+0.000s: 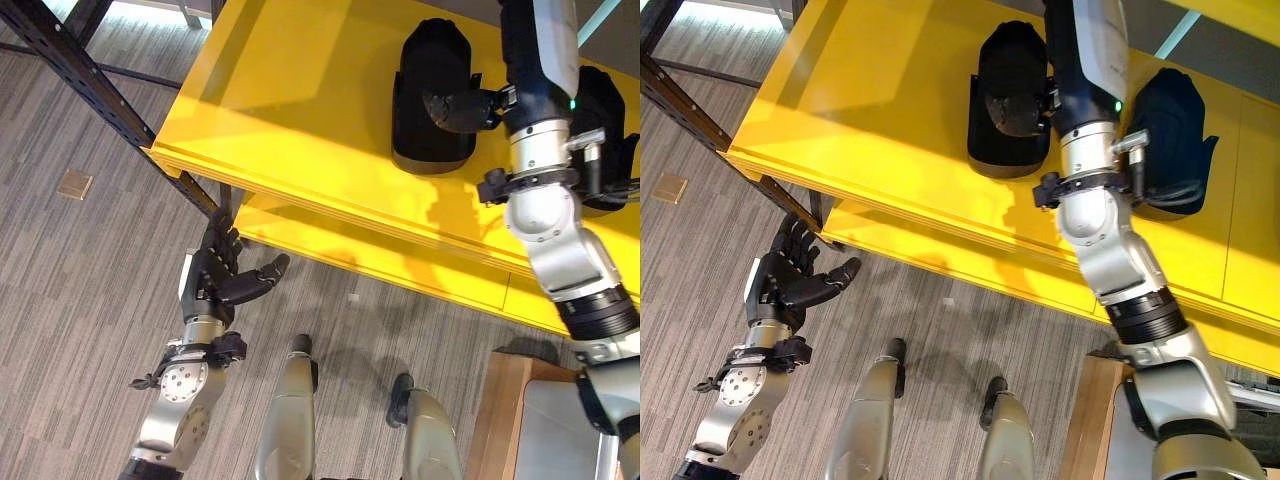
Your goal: Move parts from the plastic box to the shelf.
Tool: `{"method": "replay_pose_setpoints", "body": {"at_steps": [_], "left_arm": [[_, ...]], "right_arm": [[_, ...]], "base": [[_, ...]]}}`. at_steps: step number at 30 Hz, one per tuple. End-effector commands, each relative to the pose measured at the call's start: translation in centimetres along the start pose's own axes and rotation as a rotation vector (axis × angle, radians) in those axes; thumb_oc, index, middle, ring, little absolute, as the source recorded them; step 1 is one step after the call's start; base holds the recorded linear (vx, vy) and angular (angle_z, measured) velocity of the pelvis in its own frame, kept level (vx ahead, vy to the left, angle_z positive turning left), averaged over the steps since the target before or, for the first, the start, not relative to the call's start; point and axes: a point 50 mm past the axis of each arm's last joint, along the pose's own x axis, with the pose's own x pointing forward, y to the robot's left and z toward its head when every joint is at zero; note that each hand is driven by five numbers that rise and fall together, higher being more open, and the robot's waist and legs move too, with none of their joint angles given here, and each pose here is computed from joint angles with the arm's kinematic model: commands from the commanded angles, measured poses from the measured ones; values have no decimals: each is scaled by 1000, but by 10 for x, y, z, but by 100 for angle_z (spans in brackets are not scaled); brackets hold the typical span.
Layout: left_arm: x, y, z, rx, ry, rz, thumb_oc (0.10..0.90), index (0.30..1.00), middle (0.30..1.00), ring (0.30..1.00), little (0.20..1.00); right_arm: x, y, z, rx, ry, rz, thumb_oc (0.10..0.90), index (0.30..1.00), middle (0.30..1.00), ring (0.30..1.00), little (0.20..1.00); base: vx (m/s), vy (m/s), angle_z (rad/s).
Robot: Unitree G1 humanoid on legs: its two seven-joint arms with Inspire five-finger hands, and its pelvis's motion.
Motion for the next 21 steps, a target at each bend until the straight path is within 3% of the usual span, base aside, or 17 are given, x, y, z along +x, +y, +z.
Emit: {"method": "replay_pose_setpoints", "body": {"at_steps": [1,13,21], "left_arm": [[-6,-6,45,1,-222,-91,900,1000,1000,1000,1000],[-8,-3,45,9,-223,-91,900,1000,1000,1000,1000],[-7,-1,48,11,-236,-83,900,1000,1000,1000,1000]], "right_arm": [[28,-38,33,-44,-193,-118,900,1000,1000,1000,1000],[37,-41,11,-183,-123,3,900,1000,1000,1000,1000],[47,-33,4,-174,-71,11,900,1000,1000,1000,1000]], "base": [[0,0,0],[0,0,0],[0,0,0]]}}
